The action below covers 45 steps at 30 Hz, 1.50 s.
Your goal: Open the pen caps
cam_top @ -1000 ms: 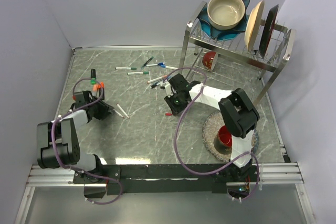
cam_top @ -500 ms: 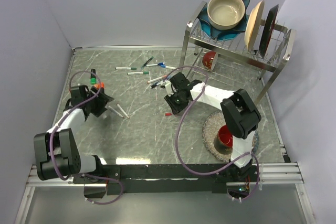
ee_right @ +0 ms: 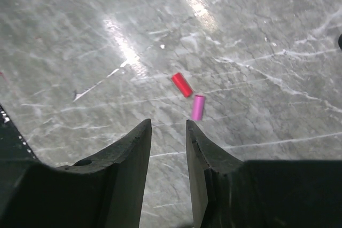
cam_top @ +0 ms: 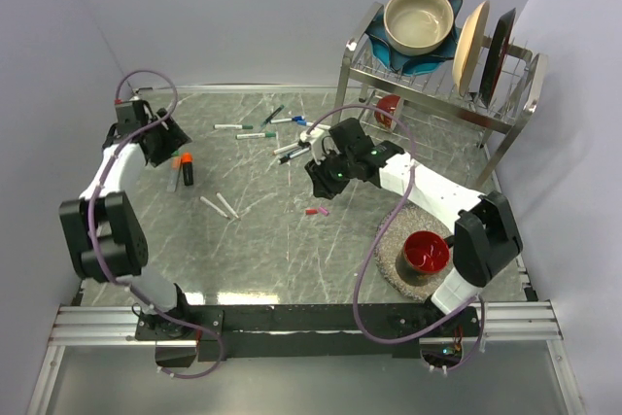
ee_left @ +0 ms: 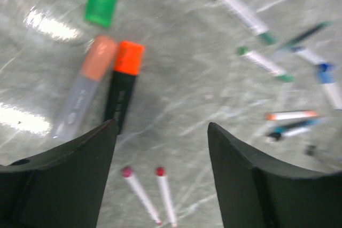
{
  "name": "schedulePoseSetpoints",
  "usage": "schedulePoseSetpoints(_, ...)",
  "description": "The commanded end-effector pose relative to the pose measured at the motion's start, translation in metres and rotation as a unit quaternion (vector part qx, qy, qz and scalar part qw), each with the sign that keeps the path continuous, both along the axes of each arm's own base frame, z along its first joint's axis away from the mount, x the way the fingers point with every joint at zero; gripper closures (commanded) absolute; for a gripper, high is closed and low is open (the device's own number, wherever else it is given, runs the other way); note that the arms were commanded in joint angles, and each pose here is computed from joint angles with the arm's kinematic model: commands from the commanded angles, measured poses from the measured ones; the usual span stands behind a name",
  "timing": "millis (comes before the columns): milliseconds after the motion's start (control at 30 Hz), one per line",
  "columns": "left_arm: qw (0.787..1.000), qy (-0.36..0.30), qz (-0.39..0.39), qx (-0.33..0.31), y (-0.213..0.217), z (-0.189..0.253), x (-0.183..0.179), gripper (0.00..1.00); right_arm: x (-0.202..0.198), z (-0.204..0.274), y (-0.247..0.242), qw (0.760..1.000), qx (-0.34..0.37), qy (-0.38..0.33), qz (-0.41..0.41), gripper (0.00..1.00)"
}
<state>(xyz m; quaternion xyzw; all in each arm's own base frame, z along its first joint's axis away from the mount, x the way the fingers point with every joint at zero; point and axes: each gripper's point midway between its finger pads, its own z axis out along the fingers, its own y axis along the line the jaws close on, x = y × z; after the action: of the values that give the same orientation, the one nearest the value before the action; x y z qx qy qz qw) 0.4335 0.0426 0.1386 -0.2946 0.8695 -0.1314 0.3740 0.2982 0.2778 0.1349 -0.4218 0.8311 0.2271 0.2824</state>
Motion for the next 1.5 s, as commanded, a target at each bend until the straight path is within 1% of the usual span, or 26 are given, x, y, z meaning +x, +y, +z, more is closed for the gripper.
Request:
schedulePoseSetpoints(0, 0.993, 0.091, -0.016, 0.068, 0.005, -0.033, -0.013, 0.28, -0.004, 0.016, 0.003, 0.999, 0.03, -0.015, 0.019, 0.6)
schedulePoseSetpoints(133, 0.987, 0.124, -0.026, 0.095, -0.001, -0.049, -0.01, 0.33, -0.006, 0.016, 0.003, 0.999, 0.032, -0.013, 0.021, 0.6)
schedulePoseSetpoints(267, 0.981, 0.143, -0.022, 0.125, 0.002, -0.056, -0.008, 0.34, -0.006, 0.014, 0.003, 0.999, 0.031, -0.01, 0.022, 0.59)
schedulePoseSetpoints(400, 0.971, 0.174, -0.027, 0.162, 0.002, -0.067, -0.005, 0.36, -0.007, 0.013, 0.004, 0.999, 0.032, -0.007, 0.024, 0.59)
schedulePoseSetpoints(533, 0.965, 0.189, -0.028, 0.182, 0.003, -0.074, -0.003, 0.37, -0.007, 0.013, 0.004, 0.999, 0.033, -0.005, 0.025, 0.59)
schedulePoseSetpoints(667, 0.962, 0.198, -0.034, 0.184, 0.003, -0.08, -0.004, 0.39, -0.006, 0.013, 0.003, 0.999, 0.035, -0.004, 0.023, 0.59)
schedulePoseSetpoints(1000, 0.96, 0.219, -0.052, 0.167, -0.004, -0.103, -0.005, 0.48, -0.006, 0.015, 0.001, 0.999, 0.039, -0.002, 0.022, 0.59)
schedulePoseSetpoints(1033, 0.959, 0.222, -0.051, 0.166, -0.003, -0.104, -0.005, 0.5, -0.005, 0.014, 0.001, 0.999, 0.04, -0.002, 0.022, 0.59)
schedulePoseSetpoints(1100, 0.959, 0.225, -0.053, 0.164, -0.004, -0.109, -0.005, 0.51, -0.006, 0.016, 0.002, 0.999, 0.041, -0.002, 0.023, 0.59)
schedulePoseSetpoints(1300, 0.959, 0.23, -0.055, 0.159, -0.006, -0.116, -0.005, 0.6, -0.006, 0.019, 0.001, 0.999, 0.046, -0.004, 0.023, 0.59)
schedulePoseSetpoints(1400, 0.961, 0.224, -0.058, 0.151, -0.009, -0.115, -0.004, 0.69, -0.008, 0.02, 0.002, 0.998, 0.049, -0.003, 0.027, 0.59)
schedulePoseSetpoints(1433, 0.964, 0.214, -0.061, 0.146, -0.012, -0.112, -0.001, 0.76, -0.007, 0.02, 0.0, 0.998, 0.049, -0.004, 0.025, 0.59)
schedulePoseSetpoints(1467, 0.967, 0.204, -0.061, 0.143, -0.015, -0.105, 0.001, 0.8, -0.008, 0.021, 0.002, 0.998, 0.051, -0.004, 0.028, 0.59)
